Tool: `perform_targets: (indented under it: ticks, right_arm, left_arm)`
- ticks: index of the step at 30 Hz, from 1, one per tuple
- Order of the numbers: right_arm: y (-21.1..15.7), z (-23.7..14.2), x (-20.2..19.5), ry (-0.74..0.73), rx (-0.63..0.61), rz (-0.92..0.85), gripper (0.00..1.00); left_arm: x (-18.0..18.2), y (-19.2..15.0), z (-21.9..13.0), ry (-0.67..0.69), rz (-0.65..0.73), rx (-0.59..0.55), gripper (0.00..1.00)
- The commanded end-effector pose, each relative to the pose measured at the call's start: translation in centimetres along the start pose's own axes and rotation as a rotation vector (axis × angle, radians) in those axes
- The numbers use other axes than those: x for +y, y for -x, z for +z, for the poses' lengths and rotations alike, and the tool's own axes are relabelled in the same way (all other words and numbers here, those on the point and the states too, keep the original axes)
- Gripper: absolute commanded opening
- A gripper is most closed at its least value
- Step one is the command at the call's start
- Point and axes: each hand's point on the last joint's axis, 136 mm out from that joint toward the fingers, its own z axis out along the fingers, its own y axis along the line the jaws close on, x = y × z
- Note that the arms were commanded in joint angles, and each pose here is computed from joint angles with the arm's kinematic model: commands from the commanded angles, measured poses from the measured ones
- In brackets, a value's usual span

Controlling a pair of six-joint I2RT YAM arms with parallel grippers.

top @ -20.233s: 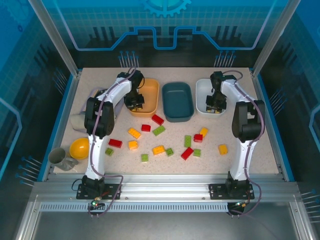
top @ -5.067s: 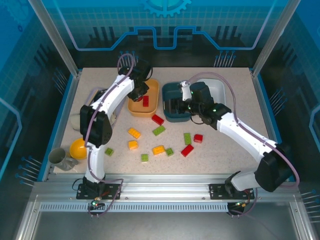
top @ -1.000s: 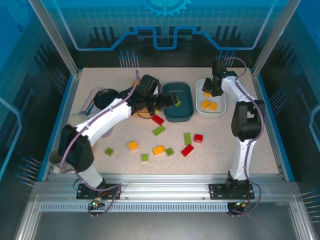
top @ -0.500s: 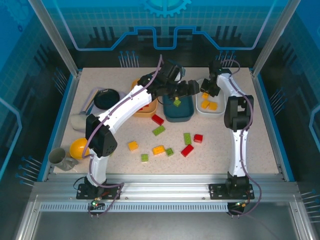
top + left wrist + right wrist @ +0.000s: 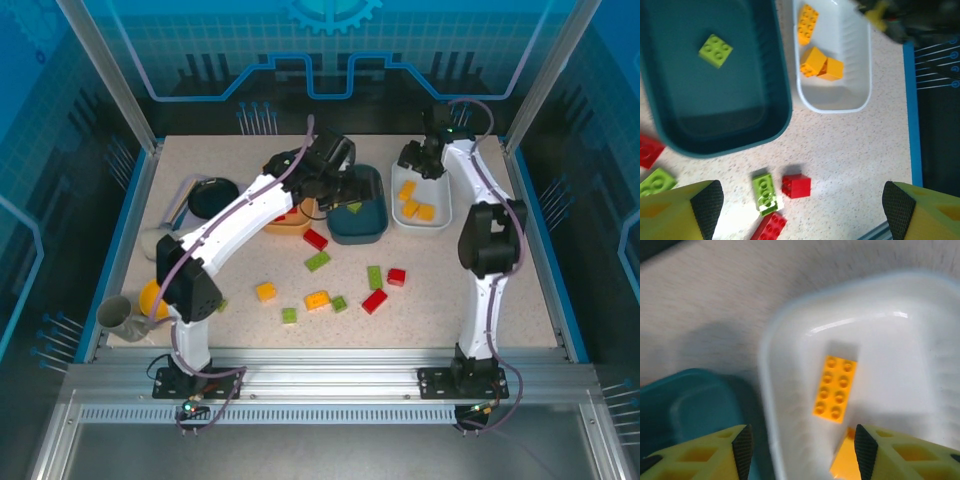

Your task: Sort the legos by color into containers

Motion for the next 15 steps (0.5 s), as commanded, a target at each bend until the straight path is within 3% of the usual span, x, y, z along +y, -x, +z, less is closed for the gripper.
perform_targets:
  ticks: [1,11,15]
  right_arm:
    - [0.5,-5.9,4.3,0.094,-0.145,-0.105,0.58]
    - [-8.6,-12.2,9.2,0.287,-0.221,-0.358,0.58]
    - [-12.9,-13.4,10.4,0.365,-0.188,-0.452,0.58]
  left_arm:
    - [2.3,-0.3,-3.3,0.066,-0.047,-0.046,0.87]
    - [8.7,-2.5,-6.8,0.176,-0.189,-0.075,0.86]
    - [11.8,-3.9,-8.4,0.280,-0.254,-0.081,0.85]
